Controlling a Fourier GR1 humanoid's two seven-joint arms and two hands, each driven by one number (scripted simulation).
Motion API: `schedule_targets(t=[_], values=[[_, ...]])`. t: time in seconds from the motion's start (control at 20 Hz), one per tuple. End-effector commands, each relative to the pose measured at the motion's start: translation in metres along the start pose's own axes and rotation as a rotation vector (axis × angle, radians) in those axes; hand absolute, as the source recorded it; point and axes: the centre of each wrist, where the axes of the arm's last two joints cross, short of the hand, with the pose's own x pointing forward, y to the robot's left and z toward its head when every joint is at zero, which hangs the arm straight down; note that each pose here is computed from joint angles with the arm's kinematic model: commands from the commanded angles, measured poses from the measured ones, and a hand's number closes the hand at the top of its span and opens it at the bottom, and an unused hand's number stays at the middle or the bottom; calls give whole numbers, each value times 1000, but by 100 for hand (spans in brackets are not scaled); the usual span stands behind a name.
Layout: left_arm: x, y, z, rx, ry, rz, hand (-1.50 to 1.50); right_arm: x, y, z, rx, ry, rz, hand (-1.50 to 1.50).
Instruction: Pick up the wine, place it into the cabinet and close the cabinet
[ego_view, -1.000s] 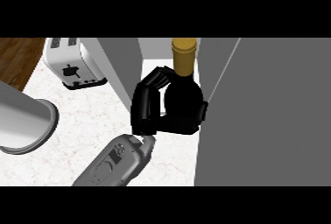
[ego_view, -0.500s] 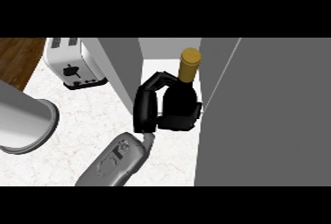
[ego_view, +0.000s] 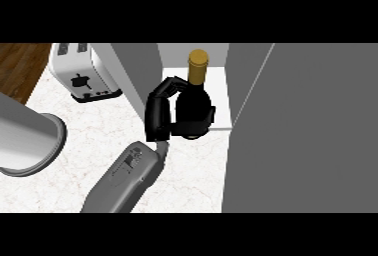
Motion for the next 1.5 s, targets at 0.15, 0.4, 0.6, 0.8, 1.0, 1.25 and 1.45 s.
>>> schedule_targets(t=[0.15,0.4,0.6,0.8,1.0,1.25,1.45], values=[[-2,7,-18,35,11,1,150,16,-4,22,33,-61,-77,-150],[-6,1,-21,-7,49,4,150,7,-2,20,37,-66,-66,-150],[-23,15,-30,16,70,10,150,6,-3,16,32,-48,-69,-150],[-24,13,-43,13,118,-37,150,10,11,23,41,-49,-74,-150],[-16,1,-71,30,99,-31,150,11,0,16,47,-66,-76,-150],[-24,10,-73,57,24,-87,150,18,11,27,84,-63,-84,-150],[-18,7,-86,68,-2,-106,150,10,2,20,54,-54,-75,-150]])
